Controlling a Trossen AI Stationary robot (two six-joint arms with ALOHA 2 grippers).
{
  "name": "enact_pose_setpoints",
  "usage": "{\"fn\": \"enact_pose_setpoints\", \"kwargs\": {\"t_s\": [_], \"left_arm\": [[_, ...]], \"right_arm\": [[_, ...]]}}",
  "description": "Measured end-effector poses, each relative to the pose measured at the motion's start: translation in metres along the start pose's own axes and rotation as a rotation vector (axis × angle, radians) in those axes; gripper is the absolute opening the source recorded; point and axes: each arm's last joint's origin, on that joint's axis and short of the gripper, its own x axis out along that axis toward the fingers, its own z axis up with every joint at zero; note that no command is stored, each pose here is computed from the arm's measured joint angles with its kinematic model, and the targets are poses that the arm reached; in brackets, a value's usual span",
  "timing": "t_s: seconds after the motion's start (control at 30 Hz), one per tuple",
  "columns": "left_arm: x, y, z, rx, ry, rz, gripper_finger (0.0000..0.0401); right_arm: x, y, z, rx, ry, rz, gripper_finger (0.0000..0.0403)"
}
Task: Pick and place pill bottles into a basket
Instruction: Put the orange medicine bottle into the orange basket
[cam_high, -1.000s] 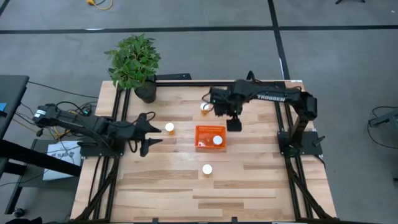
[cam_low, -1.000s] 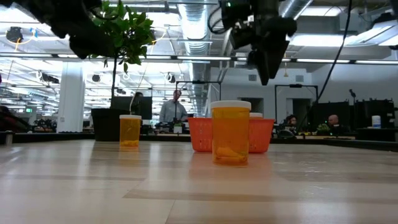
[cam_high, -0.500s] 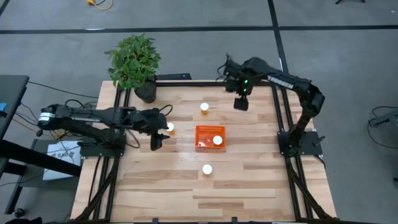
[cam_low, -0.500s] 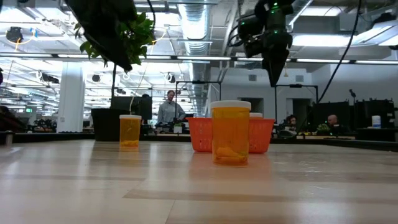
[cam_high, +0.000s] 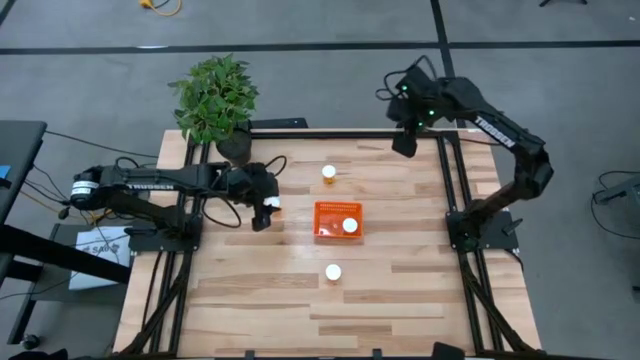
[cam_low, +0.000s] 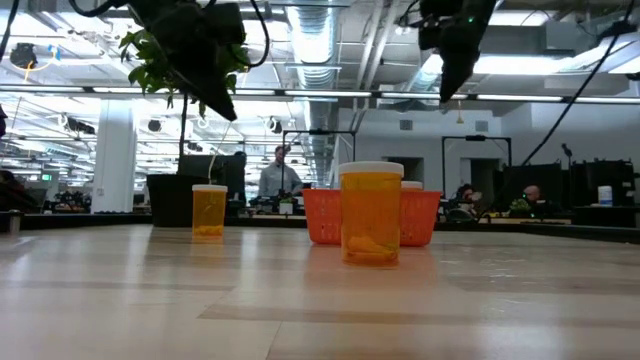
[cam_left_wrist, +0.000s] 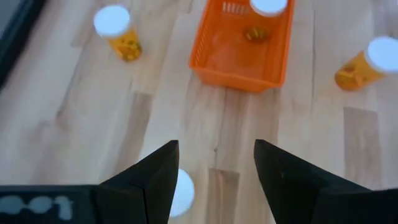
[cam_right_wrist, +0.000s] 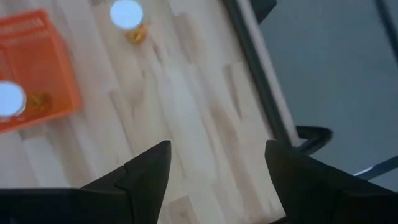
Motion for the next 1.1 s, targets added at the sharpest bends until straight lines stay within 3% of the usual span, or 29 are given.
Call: {"fn": "enact_pose_setpoints", "kwargs": {"t_s": [0.17, 0.37, 0.57, 0.7, 0.9, 1.1], "left_arm": [[0.000, 0.000, -0.001, -0.119, 0.012, 0.000, 0.0199], [0.001, 0.002, -0.001, -0.137, 0.002, 0.041, 0.0199], [0.001, 0.009, -0.003, -0.184, 0.028, 0.005, 0.0203], [0.008, 0.013, -0.008, -0.218, 0.098, -0.002, 0.0226], [0.012, 0.014, -0.006, -0.175, 0.087, 0.027, 0.0276], [0.014, 0.016, -0.008, -0.167, 0.106, 0.074, 0.0289]], "right_arm": [[-0.011, 0.001, -0.003, -0.007, -0.043, -0.021, 0.0256], [-0.016, 0.002, -0.005, -0.008, -0.055, -0.025, 0.0256], [-0.016, 0.003, -0.005, -0.008, -0.056, -0.025, 0.0256], [-0.016, 0.003, -0.005, -0.008, -0.056, -0.025, 0.0256], [-0.016, 0.003, -0.005, -0.008, -0.055, -0.025, 0.0256], [-0.016, 0.003, -0.006, -0.008, -0.053, -0.025, 0.0256]]}}
